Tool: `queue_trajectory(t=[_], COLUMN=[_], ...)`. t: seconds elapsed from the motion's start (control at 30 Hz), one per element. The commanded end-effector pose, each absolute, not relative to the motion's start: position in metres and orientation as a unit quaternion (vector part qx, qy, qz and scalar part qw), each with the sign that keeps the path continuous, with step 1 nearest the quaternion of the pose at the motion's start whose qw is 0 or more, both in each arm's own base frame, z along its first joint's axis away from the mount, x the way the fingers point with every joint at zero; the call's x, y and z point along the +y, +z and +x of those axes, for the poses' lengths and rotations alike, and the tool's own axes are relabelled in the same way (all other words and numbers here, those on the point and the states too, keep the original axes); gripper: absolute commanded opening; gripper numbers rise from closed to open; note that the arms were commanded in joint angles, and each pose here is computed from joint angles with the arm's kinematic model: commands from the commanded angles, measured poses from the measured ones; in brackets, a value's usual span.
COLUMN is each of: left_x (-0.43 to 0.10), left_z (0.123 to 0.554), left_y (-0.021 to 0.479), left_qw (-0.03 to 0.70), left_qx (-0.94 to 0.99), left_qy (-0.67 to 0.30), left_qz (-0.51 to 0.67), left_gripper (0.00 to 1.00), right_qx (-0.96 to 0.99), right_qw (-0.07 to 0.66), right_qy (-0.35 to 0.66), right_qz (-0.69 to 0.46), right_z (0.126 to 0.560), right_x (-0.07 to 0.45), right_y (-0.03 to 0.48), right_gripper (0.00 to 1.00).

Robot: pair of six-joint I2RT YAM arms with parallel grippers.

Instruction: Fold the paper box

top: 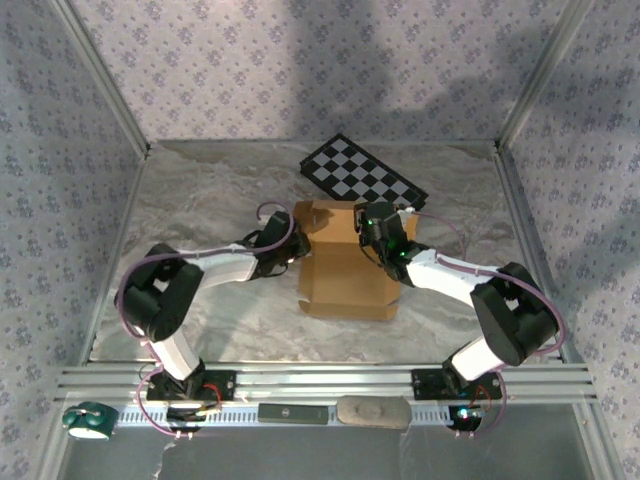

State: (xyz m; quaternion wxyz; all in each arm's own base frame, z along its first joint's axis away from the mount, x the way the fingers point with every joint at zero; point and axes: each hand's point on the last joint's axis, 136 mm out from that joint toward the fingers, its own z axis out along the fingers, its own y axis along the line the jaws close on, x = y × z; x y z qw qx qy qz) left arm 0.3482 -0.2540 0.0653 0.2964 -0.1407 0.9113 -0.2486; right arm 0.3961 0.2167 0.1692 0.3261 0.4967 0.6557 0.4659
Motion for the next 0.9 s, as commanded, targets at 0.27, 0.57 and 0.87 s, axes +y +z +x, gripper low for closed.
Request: queue_trajectory(t=[0.27, 0.57, 0.87], left_x=[-0.167, -0.189, -0.243], left_z=[0.339, 0.431, 0.422], left_y=[0.143, 0.095, 0.079], left_qw=[0.380, 0.261, 0.255], left_qx=[0.876, 0.875, 0.872], left_qy=[-0.258, -0.376, -0.417], left_qz=[-0.147, -0.158, -0.021], left_gripper=[0.48, 0.09, 0.10], right_qx=[0.652, 0.654, 0.655], right_qw=[0.328, 0.326, 0.326], right_qy=[0.457, 0.458, 0.459], right_qz=[0.509, 0.506, 0.504], right_z=[0.395, 0.396, 0.398], right_x=[0.205, 0.207, 0.208], right_y=[0.163, 0.162, 0.164], right_gripper=[0.00, 0.00, 0.00])
